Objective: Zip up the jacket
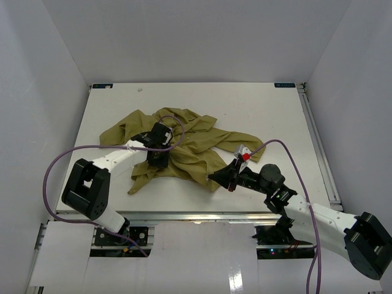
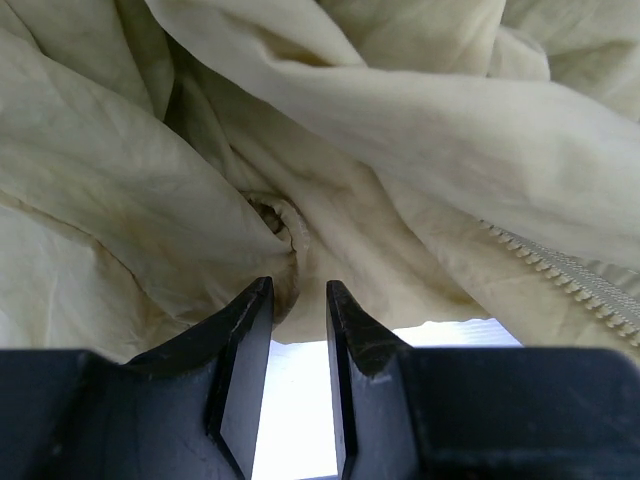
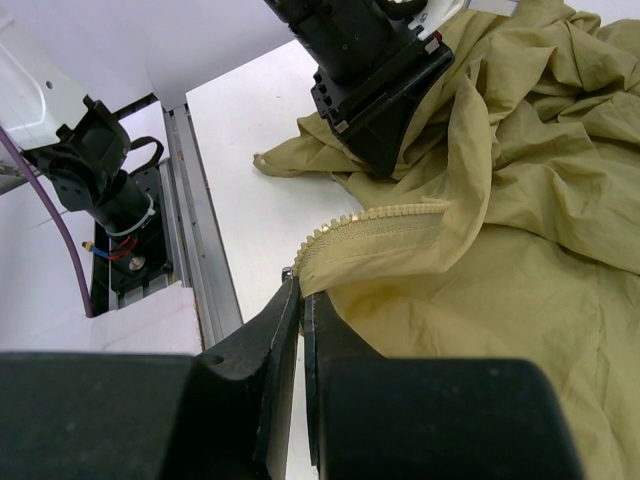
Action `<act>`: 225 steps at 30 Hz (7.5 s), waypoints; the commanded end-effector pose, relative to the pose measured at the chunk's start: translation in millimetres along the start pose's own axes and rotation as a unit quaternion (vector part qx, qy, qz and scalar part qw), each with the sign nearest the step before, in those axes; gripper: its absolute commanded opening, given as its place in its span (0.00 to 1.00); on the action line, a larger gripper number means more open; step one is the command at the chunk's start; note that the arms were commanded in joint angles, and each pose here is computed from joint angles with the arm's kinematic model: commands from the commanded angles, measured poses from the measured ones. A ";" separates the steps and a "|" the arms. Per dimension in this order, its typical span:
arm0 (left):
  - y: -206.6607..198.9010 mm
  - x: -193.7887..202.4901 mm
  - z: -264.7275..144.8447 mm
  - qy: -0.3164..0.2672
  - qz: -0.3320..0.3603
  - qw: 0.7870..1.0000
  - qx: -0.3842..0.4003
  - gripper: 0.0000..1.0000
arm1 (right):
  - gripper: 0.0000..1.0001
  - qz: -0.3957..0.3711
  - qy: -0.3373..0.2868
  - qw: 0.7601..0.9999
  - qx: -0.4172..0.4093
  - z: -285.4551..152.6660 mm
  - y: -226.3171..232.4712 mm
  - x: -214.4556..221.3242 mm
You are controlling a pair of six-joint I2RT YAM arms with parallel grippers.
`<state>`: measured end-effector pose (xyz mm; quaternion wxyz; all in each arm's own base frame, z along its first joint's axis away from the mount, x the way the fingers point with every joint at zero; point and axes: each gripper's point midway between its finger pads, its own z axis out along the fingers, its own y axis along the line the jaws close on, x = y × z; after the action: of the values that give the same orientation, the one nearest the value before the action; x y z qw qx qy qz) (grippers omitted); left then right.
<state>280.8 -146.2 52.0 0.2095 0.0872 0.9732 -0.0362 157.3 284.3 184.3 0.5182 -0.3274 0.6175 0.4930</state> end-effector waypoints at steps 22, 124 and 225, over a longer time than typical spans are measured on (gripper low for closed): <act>23.3 -8.9 -7.3 -0.017 0.008 0.994 -0.105 0.08 | 0.08 -0.006 -0.020 1.000 -0.001 -3.7 1.8 -8.3; 9.7 -118.3 -56.4 -0.167 -0.107 0.973 0.120 0.41 | 0.08 -0.003 -0.015 1.000 0.008 -3.3 -3.8 -5.4; 33.1 18.1 -12.7 0.028 -0.058 0.996 0.064 0.41 | 0.08 -0.001 -0.024 1.000 0.003 -8.4 0.5 -10.2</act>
<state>271.0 -110.5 66.4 0.1951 0.0286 0.9741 -0.1104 155.1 276.0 180.2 0.5150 -0.3161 0.6247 0.4946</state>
